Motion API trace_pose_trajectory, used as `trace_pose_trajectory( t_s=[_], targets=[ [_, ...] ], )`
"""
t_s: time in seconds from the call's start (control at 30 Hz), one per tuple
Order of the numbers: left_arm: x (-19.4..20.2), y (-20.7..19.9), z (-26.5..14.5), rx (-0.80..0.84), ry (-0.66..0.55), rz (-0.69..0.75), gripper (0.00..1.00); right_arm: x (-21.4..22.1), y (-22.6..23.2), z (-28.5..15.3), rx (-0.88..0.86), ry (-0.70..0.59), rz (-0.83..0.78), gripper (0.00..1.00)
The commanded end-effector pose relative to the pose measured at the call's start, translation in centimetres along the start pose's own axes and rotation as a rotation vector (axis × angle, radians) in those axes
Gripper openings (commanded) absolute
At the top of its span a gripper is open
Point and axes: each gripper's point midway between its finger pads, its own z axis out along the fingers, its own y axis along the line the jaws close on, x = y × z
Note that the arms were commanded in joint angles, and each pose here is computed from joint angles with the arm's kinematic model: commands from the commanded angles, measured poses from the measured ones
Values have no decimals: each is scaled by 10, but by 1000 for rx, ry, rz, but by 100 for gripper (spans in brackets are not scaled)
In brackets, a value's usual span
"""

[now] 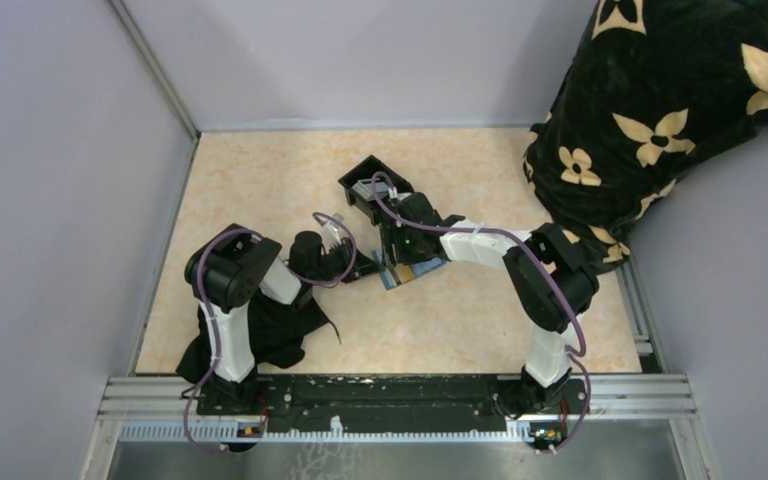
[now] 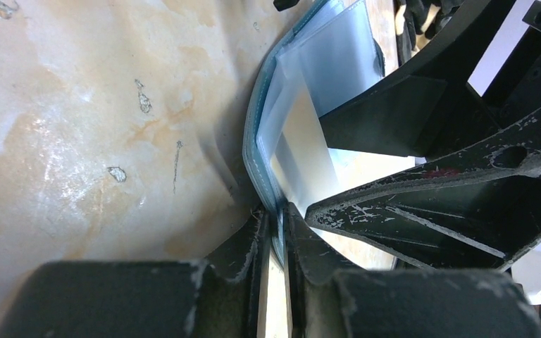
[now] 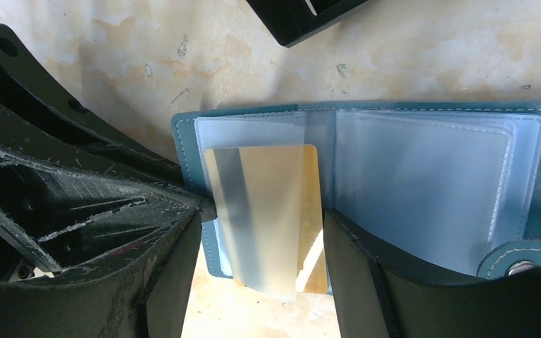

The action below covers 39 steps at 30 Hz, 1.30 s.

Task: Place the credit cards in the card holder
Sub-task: Insert the credit card into the card holder.

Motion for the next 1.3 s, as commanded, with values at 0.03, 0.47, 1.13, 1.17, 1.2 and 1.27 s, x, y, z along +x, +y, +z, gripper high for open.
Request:
trace_pose_trajectory(
  t_s=[0.03,0.47,1.13,1.17,1.2,1.27],
  targets=[
    [7,6,3,-11,29,8,18,-8,13,-6,-63,-39,31,63],
    [10,10,-2,-30,21,-6,17,-31,-7,-48,11,-185,18,61],
    [12,13,0,-32,32,-11,17,17,-28,-48,40,-124,16,20],
    [12,13,0,-32,33,-13,17,18,-29,-47,41,-119,13,18],
    [12,13,0,-31,32,-12,17,20,-29,-46,40,-115,13,13],
    [12,14,0,-32,32,-14,17,25,-29,-44,35,-102,10,9]
  ],
)
